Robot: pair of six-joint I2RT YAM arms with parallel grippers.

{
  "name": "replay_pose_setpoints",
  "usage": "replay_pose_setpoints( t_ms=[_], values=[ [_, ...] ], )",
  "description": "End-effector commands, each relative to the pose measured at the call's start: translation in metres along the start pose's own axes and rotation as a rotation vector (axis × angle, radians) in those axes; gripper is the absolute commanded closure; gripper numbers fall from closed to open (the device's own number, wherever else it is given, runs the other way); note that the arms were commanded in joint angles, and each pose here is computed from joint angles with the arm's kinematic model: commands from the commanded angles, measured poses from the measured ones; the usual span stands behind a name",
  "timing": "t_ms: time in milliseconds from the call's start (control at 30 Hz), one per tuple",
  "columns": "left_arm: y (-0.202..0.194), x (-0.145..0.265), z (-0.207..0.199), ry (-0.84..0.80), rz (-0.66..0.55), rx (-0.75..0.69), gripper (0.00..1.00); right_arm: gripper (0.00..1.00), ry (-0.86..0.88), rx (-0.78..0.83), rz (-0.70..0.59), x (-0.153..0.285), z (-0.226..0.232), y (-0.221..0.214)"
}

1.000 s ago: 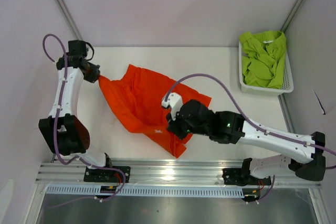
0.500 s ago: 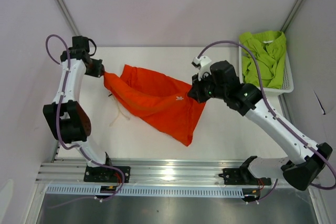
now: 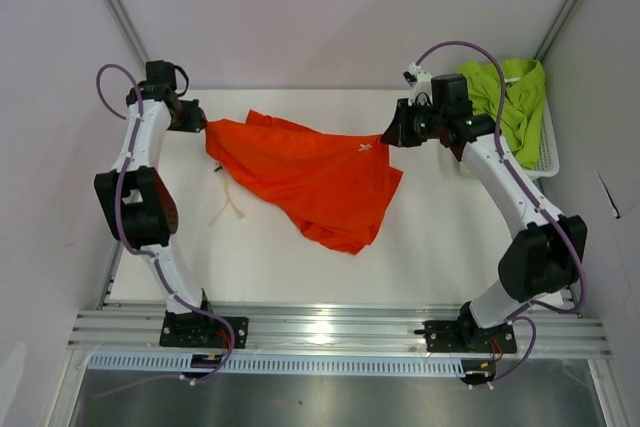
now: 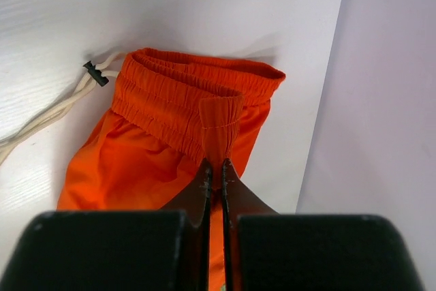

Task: Fold and stack the shorts
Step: Fold the shorts

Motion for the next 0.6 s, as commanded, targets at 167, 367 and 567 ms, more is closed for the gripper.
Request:
replay_pose_setpoints(
  t_ms=[167, 367, 567],
  values=[
    [0.011, -0.023, -0.045, -0.124, 0.021, 0.061, 1.0, 1.0, 0.083, -0.03, -0.052, -0.022, -0.01, 0.013],
    [0.02, -0.022, -0.047, -0.149, 0.026, 0.029, 1.0, 1.0, 0.15, 0.068, -0.042, -0.014, 0.035, 0.012],
    [0.035, -0.015, -0.025, -0.087, 0.028, 0.008, 1.0, 1.0, 0.28, 0.183, -0.022, 0.006, 0.114, -0.01]
  ],
)
Point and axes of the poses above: each gripper's point midway between its finger pads, its own x axis back along the fingers, its own z axis along the line the jaws close on, y = z × x, the point moved 10 cm from there along x, back along the fingers, and after that the axes turned 2 degrees about x, right-handed, at the moved point
